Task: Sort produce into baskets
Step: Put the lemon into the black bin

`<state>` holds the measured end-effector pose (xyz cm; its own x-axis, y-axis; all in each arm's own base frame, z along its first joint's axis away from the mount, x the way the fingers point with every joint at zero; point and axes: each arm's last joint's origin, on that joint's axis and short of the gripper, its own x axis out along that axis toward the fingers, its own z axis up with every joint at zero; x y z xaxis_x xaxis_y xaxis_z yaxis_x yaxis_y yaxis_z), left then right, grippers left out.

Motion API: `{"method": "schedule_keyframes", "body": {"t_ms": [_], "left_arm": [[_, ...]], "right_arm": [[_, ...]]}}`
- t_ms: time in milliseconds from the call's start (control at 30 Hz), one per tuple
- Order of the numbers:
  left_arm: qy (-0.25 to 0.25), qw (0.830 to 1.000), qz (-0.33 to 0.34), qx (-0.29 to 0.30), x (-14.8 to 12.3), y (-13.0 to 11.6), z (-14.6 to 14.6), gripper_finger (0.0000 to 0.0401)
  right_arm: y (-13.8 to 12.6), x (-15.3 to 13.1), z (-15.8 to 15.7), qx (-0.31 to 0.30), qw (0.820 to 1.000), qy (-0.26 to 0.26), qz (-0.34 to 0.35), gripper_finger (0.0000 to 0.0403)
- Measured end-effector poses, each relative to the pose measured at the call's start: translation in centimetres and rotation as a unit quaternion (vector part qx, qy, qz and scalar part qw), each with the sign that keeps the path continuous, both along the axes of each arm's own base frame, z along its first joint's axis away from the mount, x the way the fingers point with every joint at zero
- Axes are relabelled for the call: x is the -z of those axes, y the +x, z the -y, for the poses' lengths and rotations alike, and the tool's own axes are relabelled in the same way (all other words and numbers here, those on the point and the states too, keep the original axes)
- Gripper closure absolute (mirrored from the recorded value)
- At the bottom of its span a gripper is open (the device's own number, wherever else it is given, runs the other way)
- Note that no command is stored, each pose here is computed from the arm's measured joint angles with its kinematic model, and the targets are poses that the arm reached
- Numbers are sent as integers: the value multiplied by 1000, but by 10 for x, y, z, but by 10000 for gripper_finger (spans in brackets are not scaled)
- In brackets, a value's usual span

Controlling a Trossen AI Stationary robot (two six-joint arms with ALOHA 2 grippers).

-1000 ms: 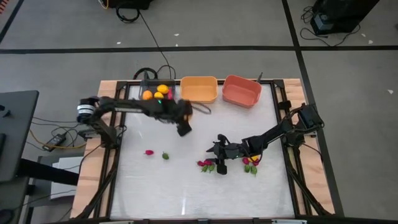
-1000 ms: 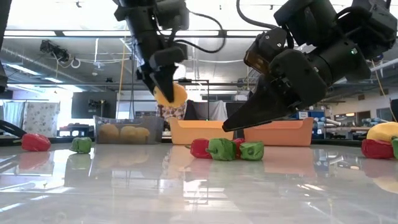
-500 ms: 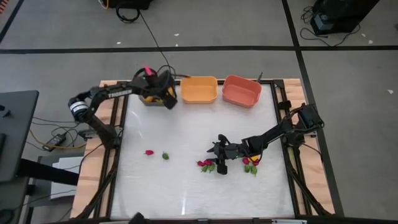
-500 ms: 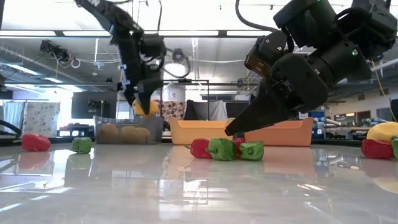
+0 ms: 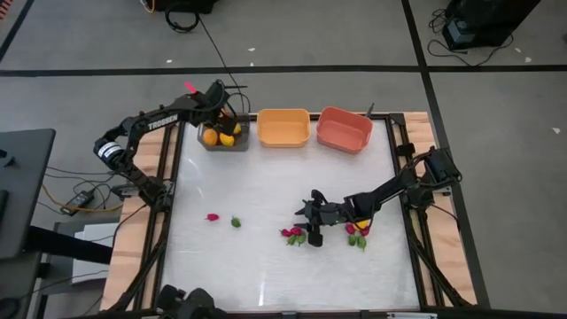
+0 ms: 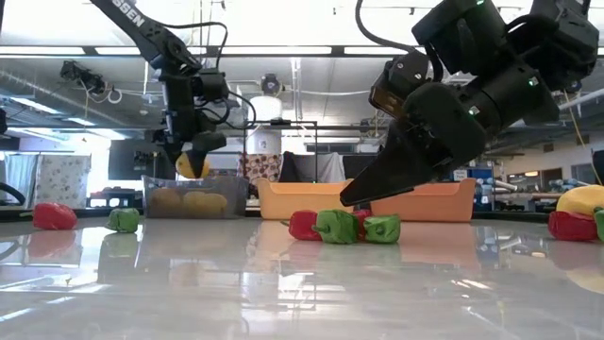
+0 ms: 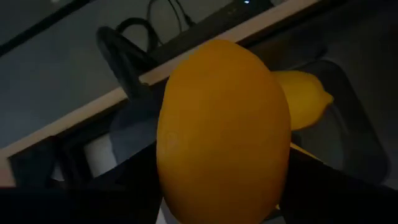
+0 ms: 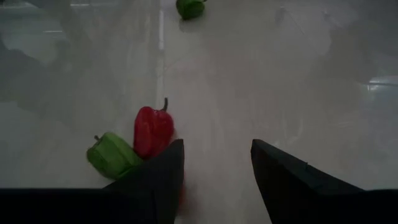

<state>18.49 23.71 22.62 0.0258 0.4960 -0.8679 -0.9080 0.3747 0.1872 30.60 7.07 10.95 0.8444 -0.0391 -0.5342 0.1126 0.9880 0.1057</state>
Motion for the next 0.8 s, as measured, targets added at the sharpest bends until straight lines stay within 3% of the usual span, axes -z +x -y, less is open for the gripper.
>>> {"method": "schedule_keyframes", "body": {"t_ms": [300,500,667,800], "left_arm": [[-5,1000,-11,5,1,-1,1,76],[-15,999,-37,16,2,-1,6,66],[-14,997,-43,60,2,14,19,74],[-2,987,-65,145,2,35,38,80]], "right_arm": [[-6,-5,7,10,999,-36,-32,205],[-19,-26,13,45,994,-77,-58,205],[-37,-46,19,83,988,-96,-86,205],[-52,-59,25,104,985,-90,-106,204]]}}
